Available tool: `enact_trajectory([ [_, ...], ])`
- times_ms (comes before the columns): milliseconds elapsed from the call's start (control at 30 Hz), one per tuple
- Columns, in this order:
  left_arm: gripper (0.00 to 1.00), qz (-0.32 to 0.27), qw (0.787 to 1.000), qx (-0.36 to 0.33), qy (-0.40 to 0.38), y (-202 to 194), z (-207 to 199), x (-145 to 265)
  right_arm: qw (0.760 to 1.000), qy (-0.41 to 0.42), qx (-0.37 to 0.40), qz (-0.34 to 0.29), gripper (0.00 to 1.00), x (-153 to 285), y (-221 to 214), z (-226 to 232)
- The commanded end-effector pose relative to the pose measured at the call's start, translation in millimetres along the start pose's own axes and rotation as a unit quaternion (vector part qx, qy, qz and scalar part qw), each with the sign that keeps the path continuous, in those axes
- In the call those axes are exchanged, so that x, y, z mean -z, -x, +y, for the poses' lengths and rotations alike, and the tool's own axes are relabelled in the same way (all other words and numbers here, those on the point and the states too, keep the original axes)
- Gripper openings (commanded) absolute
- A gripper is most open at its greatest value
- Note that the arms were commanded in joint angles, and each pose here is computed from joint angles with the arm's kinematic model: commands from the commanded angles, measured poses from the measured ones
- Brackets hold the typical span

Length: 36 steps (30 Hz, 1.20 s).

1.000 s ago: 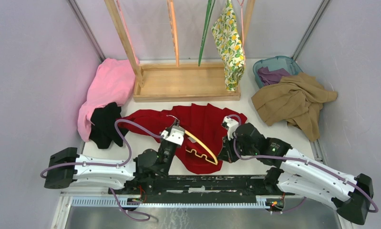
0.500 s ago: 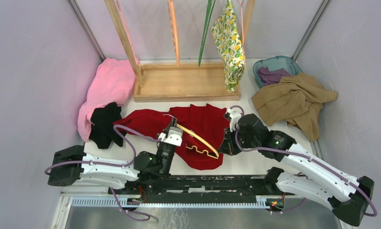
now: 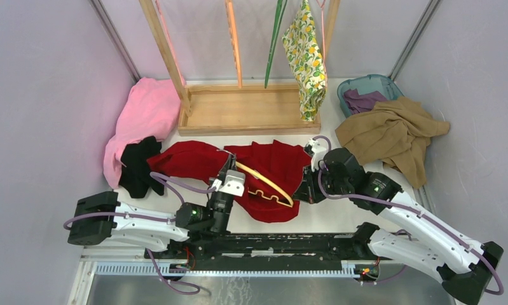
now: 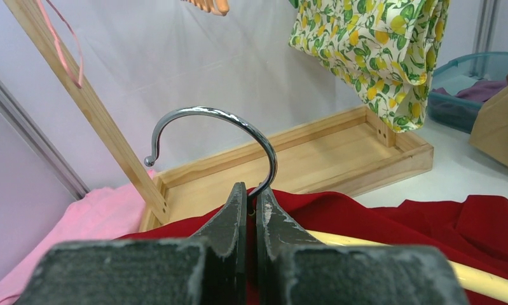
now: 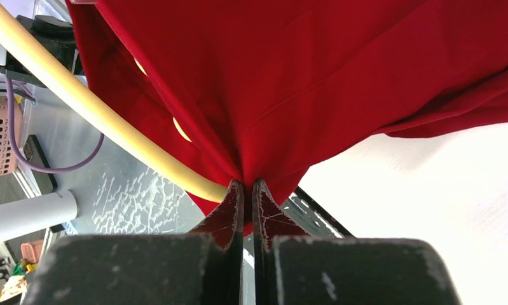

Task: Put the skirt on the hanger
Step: Hang the skirt on the hanger.

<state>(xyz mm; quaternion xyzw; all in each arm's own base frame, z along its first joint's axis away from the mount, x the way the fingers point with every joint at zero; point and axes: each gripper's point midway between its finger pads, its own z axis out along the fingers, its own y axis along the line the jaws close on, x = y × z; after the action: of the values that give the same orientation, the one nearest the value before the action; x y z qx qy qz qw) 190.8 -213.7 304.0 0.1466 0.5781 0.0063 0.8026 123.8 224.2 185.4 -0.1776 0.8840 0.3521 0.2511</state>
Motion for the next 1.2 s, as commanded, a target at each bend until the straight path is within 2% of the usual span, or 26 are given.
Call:
enact_trajectory([
  [0,0.03,-0.039,0.999,-0.004,0.011,30.8,14.1,-5.8,1.000,0.025,-0.004,-0.005,0.01,-4.5,-2.3,4.3],
  [633,0.03,-0.069,0.997,-0.014,0.010,45.1,25.0,-5.9,0.999,0.041,-0.020,0.025,0.01,-17.2,-17.6,1.4],
  [1167,0.03,-0.069,0.996,-0.053,0.016,37.1,21.5,-4.7,0.998,0.057,-0.018,0.015,0.01,0.3,0.1,18.3],
])
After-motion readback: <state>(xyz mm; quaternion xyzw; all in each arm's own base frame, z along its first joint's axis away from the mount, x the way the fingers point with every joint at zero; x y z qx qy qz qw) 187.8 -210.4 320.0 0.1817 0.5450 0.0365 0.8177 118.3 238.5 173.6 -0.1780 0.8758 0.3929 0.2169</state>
